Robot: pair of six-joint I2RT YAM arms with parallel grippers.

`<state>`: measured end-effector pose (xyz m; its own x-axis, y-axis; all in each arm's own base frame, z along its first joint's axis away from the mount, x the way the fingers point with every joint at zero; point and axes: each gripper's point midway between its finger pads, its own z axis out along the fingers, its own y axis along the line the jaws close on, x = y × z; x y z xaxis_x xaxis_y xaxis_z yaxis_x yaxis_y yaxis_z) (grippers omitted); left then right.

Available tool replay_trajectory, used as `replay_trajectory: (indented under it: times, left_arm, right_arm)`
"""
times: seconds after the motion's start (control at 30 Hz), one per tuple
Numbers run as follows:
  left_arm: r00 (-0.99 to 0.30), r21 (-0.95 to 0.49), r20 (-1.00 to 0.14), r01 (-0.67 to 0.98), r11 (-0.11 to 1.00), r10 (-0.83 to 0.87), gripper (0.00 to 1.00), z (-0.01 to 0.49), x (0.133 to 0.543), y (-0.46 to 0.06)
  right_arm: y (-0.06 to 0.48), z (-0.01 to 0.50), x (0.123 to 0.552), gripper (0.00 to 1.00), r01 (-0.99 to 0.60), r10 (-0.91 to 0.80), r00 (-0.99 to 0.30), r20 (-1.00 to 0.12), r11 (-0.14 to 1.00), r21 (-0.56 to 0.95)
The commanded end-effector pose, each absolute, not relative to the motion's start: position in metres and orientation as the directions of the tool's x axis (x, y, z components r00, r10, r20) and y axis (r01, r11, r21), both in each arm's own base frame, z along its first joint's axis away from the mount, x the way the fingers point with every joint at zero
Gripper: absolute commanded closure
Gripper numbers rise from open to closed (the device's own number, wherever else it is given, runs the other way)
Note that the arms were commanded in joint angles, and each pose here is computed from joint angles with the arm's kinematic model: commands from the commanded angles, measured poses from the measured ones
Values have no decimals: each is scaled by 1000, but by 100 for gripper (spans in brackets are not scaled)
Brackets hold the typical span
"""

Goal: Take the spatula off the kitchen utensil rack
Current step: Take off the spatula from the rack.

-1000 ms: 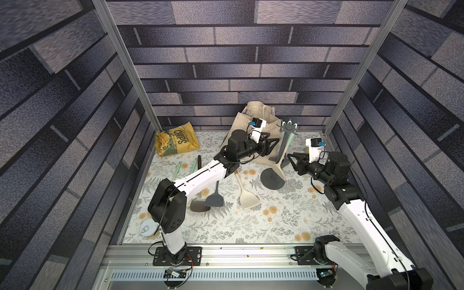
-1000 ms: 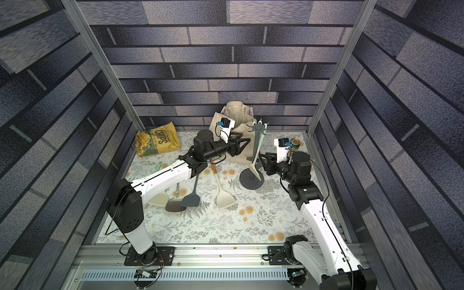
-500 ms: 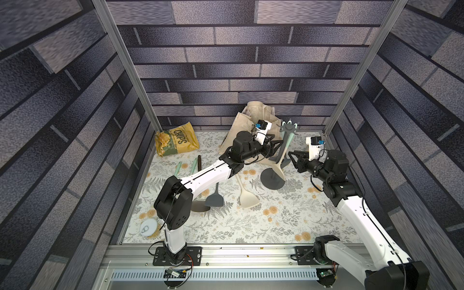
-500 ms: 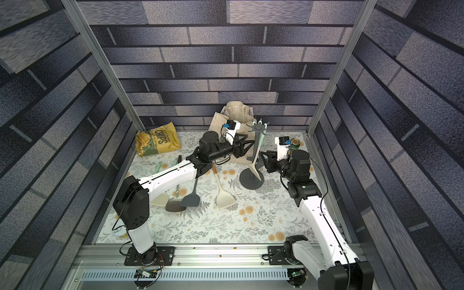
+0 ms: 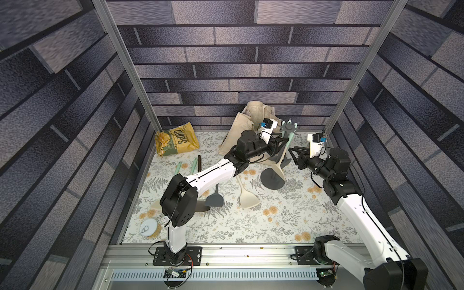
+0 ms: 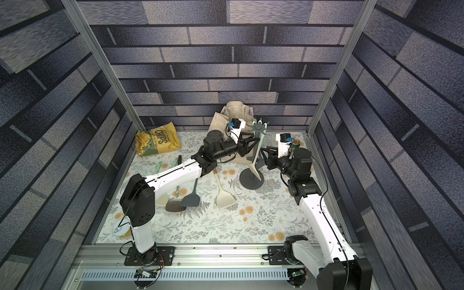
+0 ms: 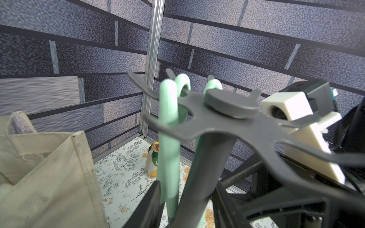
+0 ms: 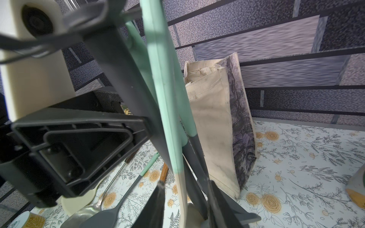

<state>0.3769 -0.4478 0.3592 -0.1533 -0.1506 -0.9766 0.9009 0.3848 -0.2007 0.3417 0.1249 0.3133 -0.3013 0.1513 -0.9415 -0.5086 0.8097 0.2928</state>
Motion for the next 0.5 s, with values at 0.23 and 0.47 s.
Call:
replay_trajectory:
  times: [0.23,0.47]
  left_arm:
    - [-97,-157,-978,927,342,-184,73,385,368,-455]
    - [-98,-158,-978,926,343,-185,76,384,367,-454]
  right_arm:
    - [124,346,352,60,-536,183,-203,-962,802,265]
    - [125,352,358,60,-544,219,-181,-959,790,283]
